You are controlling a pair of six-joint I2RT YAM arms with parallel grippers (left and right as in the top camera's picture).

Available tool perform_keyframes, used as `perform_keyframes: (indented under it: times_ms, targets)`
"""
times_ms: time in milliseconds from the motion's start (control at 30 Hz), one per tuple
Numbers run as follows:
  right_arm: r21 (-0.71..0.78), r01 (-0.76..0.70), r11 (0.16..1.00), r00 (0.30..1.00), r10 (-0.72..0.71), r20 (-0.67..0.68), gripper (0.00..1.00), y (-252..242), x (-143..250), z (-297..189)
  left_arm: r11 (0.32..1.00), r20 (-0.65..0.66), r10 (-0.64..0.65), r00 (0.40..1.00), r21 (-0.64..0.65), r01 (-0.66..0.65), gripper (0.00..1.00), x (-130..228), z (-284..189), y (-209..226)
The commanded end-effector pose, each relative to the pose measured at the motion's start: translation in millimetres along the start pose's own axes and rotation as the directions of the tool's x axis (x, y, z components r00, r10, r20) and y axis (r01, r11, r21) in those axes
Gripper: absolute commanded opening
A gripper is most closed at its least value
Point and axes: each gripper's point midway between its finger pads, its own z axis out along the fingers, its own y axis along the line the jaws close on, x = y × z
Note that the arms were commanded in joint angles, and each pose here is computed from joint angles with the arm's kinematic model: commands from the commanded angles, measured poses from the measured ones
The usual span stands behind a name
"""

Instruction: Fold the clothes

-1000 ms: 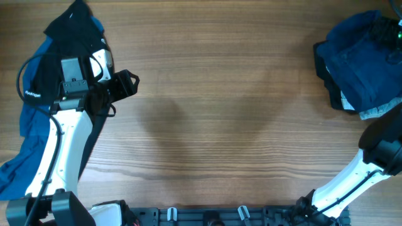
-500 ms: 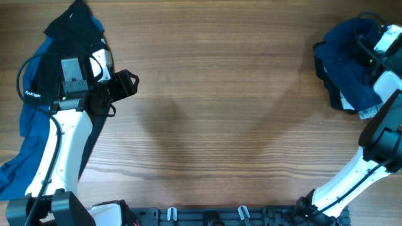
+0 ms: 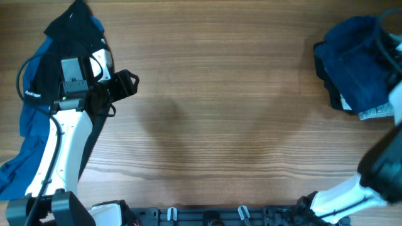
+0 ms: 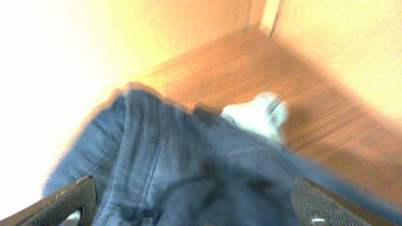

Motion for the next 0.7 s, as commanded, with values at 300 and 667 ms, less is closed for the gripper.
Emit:
perform_keyframes:
  times_ms: [300,667]
  targets:
    - [0.361,-0.376,0.854,0.891,0.44,-0.112,1.0,-59.0,103.5,4.0,1.0,-0.004,-0.008,1.0,-0.004,0.008,0.73,0.6,2.6,0.6]
    - [0.399,-0.39,0.83,0.858,0.485,-0.169,1.0,-70.4,181.8,52.9,1.0,-0.004,-0.007,1.0,-0.004,0.007,0.73,0.5,2.6,0.3]
